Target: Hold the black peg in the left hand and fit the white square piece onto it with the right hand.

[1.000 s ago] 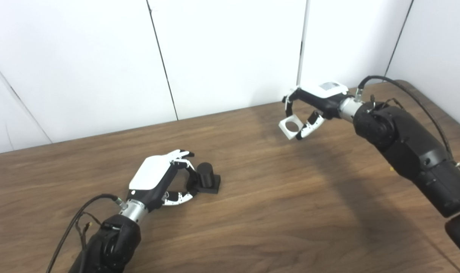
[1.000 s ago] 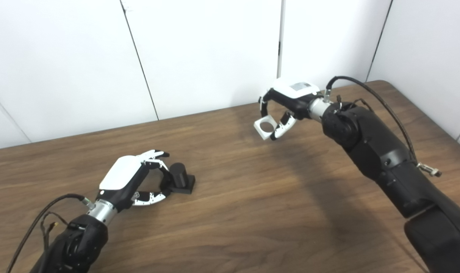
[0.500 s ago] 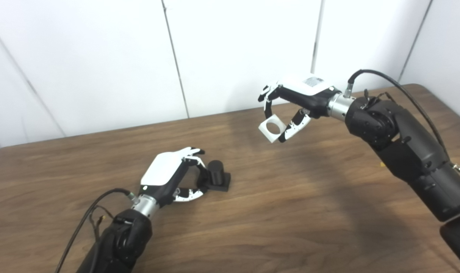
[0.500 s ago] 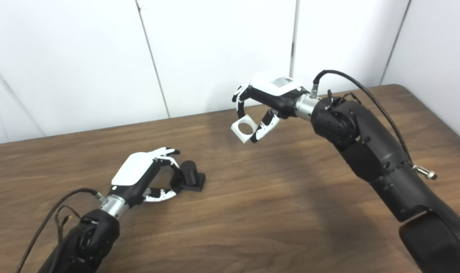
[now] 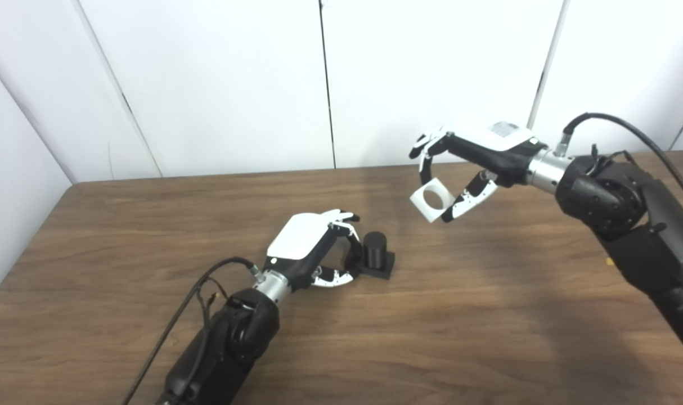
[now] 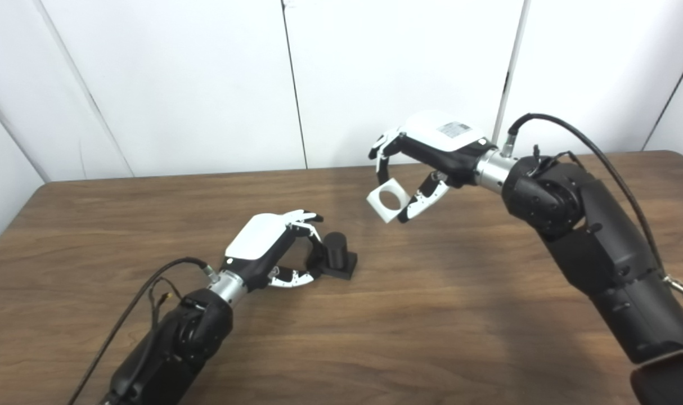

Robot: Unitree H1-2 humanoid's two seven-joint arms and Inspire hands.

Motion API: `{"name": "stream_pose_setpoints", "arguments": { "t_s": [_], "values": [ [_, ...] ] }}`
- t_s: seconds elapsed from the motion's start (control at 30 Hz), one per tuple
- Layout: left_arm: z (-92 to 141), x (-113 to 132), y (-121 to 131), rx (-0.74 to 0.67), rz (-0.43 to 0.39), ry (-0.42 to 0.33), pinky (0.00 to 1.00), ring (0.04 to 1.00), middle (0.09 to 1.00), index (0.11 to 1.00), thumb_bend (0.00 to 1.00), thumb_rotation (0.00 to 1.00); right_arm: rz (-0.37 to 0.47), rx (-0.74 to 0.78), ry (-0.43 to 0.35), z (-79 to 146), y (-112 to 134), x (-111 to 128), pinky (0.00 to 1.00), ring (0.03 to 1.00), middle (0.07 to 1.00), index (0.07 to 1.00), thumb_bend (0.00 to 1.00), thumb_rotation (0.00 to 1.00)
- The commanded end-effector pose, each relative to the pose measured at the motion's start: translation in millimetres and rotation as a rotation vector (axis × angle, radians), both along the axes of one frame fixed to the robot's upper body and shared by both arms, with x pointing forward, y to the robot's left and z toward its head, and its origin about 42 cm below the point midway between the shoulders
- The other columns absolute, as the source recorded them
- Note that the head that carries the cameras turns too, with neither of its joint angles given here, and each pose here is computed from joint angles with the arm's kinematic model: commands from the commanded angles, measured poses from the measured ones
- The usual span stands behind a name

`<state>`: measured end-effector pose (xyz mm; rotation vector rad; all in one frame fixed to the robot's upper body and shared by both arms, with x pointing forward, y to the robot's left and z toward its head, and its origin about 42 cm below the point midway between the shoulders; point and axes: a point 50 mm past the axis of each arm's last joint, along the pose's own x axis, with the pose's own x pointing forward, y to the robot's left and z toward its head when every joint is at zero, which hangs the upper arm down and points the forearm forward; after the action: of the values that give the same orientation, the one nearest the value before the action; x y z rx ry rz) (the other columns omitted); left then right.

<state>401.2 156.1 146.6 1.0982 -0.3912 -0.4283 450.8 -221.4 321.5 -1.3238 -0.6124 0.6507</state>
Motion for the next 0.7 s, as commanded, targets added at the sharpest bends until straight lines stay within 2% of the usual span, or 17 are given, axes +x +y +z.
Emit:
{"name": "stream_pose_setpoints", "arguments": {
  "t_s": [0.0, 0.27, 0.67],
  "values": [
    [-2.5, 3.4, -0.9, 0.05, -0.005, 0.014, 0.85, 0.902, 0.864, 0.491, 0.52, 0.06, 0.059, 0.029, -0.067, 23.6, 11.6, -0.3, 0.75, 0.856, 0.785, 0.481, 0.52, 0.14],
    [-1.5, 2.9, -3.3, 0.049, -0.005, 0.016, 0.86, 0.903, 0.864, 0.491, 0.52, 0.06, 0.085, 0.009, -0.05, 18.9, 34.0, -2.0, 0.81, 0.861, 0.796, 0.481, 0.52, 0.14],
    [-1.9, 1.7, -7.9, 0.056, -0.005, 0.017, 0.86, 0.904, 0.867, 0.491, 0.52, 0.06, 0.102, -0.048, -0.015, 18.2, 56.6, 3.2, 0.8, 0.878, 0.808, 0.482, 0.52, 0.14]
  ]
}}
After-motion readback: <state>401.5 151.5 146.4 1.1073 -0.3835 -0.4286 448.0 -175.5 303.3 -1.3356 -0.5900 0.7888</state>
